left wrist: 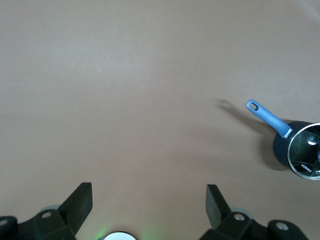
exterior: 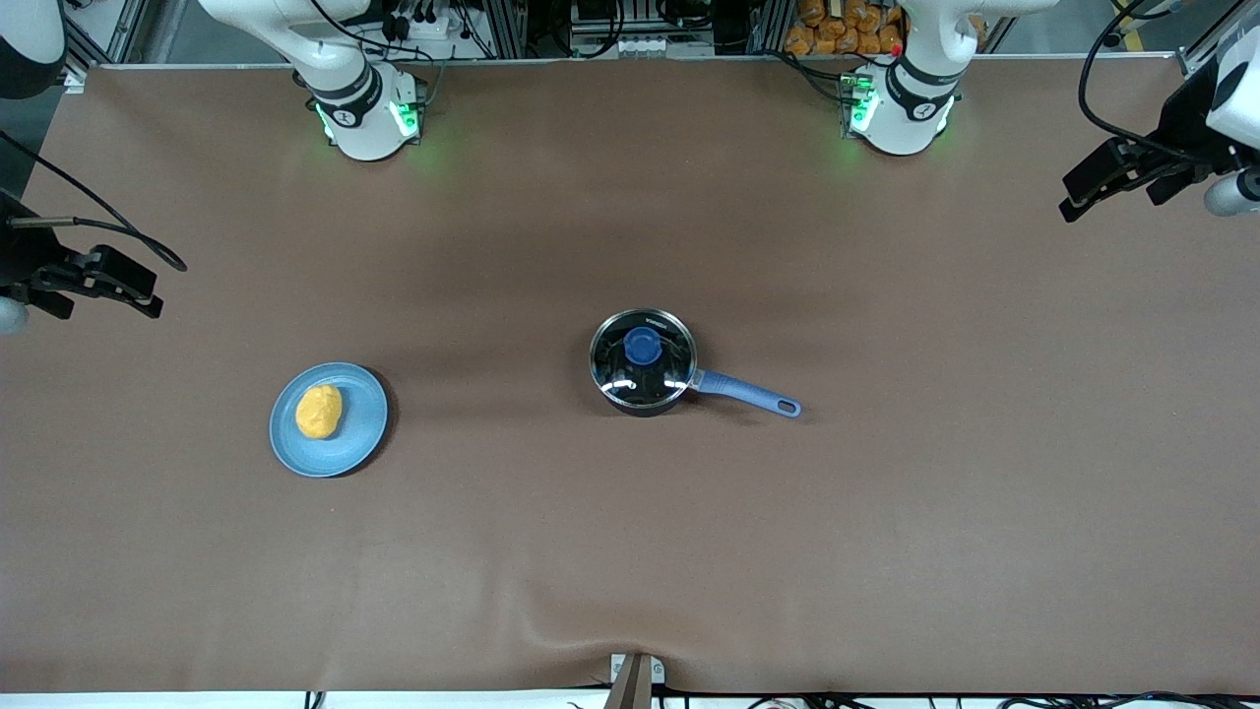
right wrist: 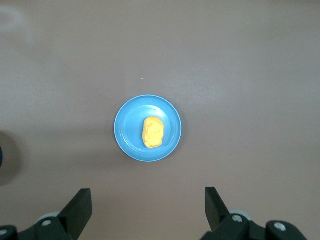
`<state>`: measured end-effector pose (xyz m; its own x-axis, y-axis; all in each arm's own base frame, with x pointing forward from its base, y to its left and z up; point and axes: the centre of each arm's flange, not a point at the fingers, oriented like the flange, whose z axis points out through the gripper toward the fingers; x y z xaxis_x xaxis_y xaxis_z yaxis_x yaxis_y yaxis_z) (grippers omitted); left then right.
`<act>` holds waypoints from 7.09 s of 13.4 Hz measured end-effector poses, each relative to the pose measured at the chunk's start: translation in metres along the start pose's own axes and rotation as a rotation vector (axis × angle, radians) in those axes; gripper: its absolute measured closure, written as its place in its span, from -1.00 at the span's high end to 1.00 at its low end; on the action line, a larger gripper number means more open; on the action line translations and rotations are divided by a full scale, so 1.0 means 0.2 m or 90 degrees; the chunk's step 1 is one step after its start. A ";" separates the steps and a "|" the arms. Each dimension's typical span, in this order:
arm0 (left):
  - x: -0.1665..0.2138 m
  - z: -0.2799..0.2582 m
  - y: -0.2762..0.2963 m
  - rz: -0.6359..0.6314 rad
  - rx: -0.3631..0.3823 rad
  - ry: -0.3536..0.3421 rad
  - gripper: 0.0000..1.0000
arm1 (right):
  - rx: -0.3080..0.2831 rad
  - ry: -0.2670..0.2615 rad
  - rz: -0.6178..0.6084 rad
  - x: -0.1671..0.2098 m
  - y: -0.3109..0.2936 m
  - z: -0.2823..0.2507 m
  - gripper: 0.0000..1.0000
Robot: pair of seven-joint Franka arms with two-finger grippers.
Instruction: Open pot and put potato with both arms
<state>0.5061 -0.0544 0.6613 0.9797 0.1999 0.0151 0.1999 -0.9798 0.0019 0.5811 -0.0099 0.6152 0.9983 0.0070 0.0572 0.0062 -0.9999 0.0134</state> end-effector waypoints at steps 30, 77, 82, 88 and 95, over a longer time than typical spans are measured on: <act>0.03 0.28 0.80 0.032 0.027 -0.018 1.00 | 0.012 -0.131 0.005 0.21 -0.09 1.18 1.00; -0.50 1.82 2.29 0.095 -0.012 -0.011 1.00 | 0.056 -0.091 0.154 0.13 -1.01 1.54 0.18; -0.49 1.83 2.29 0.076 -0.011 -0.013 0.94 | 0.061 -0.085 0.183 0.11 -1.15 1.50 0.18; -0.47 1.83 2.27 0.045 -0.016 -0.024 0.21 | 0.081 -0.081 0.192 0.10 -1.28 1.45 0.18; -0.45 1.77 2.27 0.035 -0.019 -0.020 0.21 | 0.095 -0.071 0.204 0.08 -1.42 1.38 0.18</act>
<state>0.5132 -0.5163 0.3074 0.9893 0.1453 -0.0161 0.1457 -0.9888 0.0324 0.6119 0.2711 0.3377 0.9509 -0.3004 -0.0748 -0.3081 -0.9420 -0.1330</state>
